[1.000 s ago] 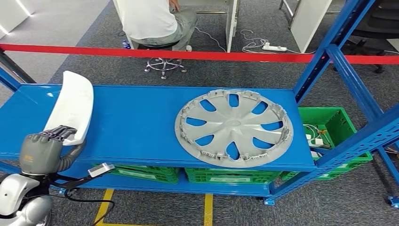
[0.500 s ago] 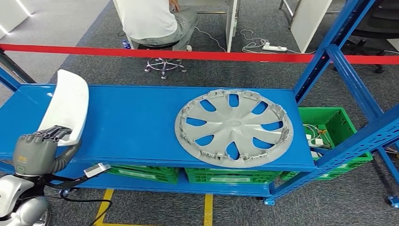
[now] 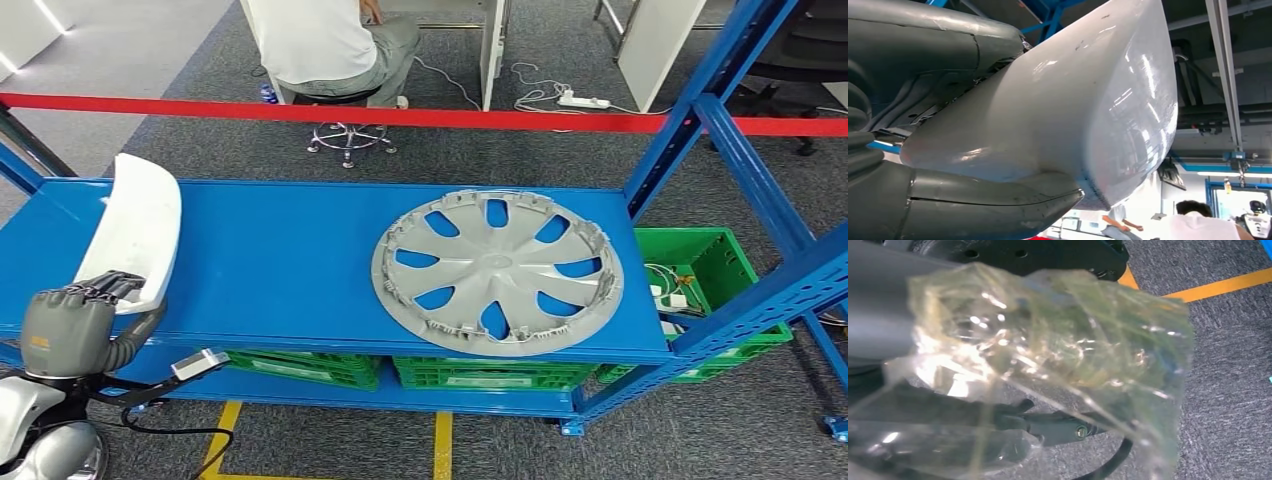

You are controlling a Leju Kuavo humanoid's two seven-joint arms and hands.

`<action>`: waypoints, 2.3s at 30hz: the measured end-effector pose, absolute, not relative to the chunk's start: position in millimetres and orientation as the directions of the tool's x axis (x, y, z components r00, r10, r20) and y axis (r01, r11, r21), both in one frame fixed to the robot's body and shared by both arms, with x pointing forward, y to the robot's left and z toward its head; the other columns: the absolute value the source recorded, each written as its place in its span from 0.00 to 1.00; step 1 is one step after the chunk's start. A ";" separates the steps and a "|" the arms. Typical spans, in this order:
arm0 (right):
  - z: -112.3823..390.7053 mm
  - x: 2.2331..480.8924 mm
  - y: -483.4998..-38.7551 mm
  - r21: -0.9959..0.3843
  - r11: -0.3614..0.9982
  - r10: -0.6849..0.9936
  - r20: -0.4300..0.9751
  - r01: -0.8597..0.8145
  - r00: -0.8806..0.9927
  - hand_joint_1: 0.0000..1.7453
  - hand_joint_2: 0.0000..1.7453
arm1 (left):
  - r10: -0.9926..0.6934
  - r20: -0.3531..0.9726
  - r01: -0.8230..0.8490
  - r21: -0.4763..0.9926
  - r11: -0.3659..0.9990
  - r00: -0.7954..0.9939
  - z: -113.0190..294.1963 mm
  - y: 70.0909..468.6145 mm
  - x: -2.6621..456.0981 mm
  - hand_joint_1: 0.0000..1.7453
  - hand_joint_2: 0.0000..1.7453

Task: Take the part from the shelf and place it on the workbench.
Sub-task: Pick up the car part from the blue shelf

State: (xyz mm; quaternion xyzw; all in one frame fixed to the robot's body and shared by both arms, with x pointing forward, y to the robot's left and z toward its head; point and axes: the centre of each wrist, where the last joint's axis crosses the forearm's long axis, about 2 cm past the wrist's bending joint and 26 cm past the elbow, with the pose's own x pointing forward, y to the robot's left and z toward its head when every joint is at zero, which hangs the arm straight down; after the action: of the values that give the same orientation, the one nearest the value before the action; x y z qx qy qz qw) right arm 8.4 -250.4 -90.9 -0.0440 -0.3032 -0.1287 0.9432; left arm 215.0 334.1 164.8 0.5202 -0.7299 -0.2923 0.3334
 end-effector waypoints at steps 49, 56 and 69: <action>-93.1 4.9 -255.7 -0.036 0.957 -0.221 0.554 0.289 0.802 0.00 0.00 | -0.962 0.214 -0.551 0.789 0.273 -0.171 161.5 343.5 196.5 1.00 1.00; -92.7 5.5 -256.7 -0.040 0.957 -0.217 0.558 0.287 0.801 0.00 0.00 | -0.962 0.213 -0.551 0.789 0.272 -0.169 161.6 343.9 196.4 1.00 1.00; -92.7 5.7 -256.7 -0.040 0.957 -0.217 0.558 0.287 0.801 0.00 0.00 | -0.962 0.213 -0.551 0.789 0.271 -0.169 161.6 344.1 196.4 1.00 1.00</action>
State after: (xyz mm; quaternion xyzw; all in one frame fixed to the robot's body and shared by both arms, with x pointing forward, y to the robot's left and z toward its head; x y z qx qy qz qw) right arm 5.7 -256.7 -92.7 -0.0613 -0.2861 -0.1331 0.9469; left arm 196.4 344.1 161.6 0.5330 -0.7100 -0.2833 0.3628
